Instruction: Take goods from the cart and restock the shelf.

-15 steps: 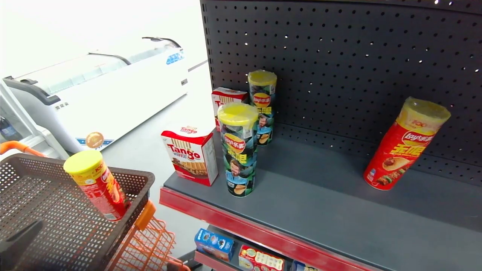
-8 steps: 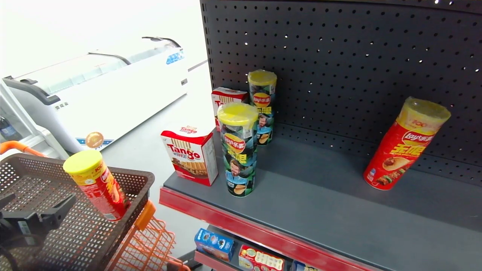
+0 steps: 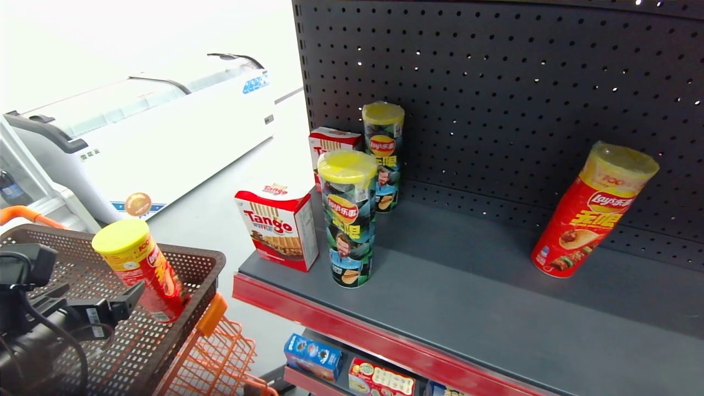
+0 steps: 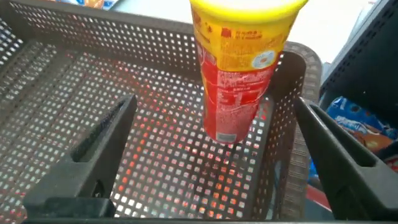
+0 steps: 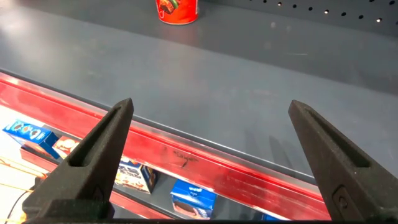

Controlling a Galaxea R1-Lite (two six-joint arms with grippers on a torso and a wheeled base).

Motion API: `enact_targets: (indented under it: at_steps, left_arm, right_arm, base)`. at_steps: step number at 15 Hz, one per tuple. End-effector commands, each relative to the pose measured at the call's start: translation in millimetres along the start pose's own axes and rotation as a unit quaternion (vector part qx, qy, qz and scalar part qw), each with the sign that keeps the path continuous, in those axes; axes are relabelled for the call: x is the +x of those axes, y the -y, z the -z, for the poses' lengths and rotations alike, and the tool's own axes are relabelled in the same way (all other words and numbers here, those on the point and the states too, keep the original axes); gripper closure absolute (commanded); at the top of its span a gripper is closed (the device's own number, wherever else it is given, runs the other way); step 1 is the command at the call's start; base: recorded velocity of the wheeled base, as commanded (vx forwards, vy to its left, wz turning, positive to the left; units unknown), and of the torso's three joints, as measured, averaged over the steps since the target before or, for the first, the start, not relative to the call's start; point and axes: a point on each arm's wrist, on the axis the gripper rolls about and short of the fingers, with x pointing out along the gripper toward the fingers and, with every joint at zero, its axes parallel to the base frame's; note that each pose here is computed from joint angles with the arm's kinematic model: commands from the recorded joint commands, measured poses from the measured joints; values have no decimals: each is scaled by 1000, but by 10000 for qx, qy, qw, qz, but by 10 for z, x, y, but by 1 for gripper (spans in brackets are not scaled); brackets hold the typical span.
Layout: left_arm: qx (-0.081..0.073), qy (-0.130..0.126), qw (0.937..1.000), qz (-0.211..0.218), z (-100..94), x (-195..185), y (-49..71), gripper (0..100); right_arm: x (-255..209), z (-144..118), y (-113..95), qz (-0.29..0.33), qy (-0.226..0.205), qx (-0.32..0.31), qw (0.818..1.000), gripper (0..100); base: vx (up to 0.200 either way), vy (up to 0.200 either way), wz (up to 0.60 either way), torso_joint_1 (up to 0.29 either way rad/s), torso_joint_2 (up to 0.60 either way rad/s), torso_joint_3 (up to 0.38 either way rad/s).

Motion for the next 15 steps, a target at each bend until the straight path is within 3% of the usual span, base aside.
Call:
enact_targets:
  at_steps: [1,4,7,9,13,14,15]
  left_arm:
    - [-15,-324,9995,16,101,226,-3,0]
    - [-8,-216,9998,31,55,460,-7,0]
    - [-15,-277,9996,34,82,626,-6,0]
    - [-11,-147,9999,33,64,713,-9,0]
    - [-20,-185,9998,28,98,806,-10,0]
    - [-13,-192,9998,36,114,826,-9,100]
    - [-10,-169,9998,42,107,845,-6,100]
  right_arm:
    - [1,0,0,-1,-12,-3,10000,0]
    - [1,-1,0,-1,-4,5,10000,0]
    - [1,-1,0,-1,-4,-3,10000,0]
    - [1,-1,0,-1,-4,-3,10000,0]
    - [1,-1,0,-1,-4,-3,10000,0]
    - [1,-1,0,-1,-4,-3,10000,0]
    - [1,-1,0,-1,-4,-3,10000,0]
  base:
    - [0,0,0,0,0,0]
    - [0,0,0,0,0,0]
    - [0,0,0,0,0,0]
    - [0,0,0,0,0,0]
    - [0,0,0,0,0,0]
    - [0,0,0,0,0,0]
    - [0,0,0,0,0,0]
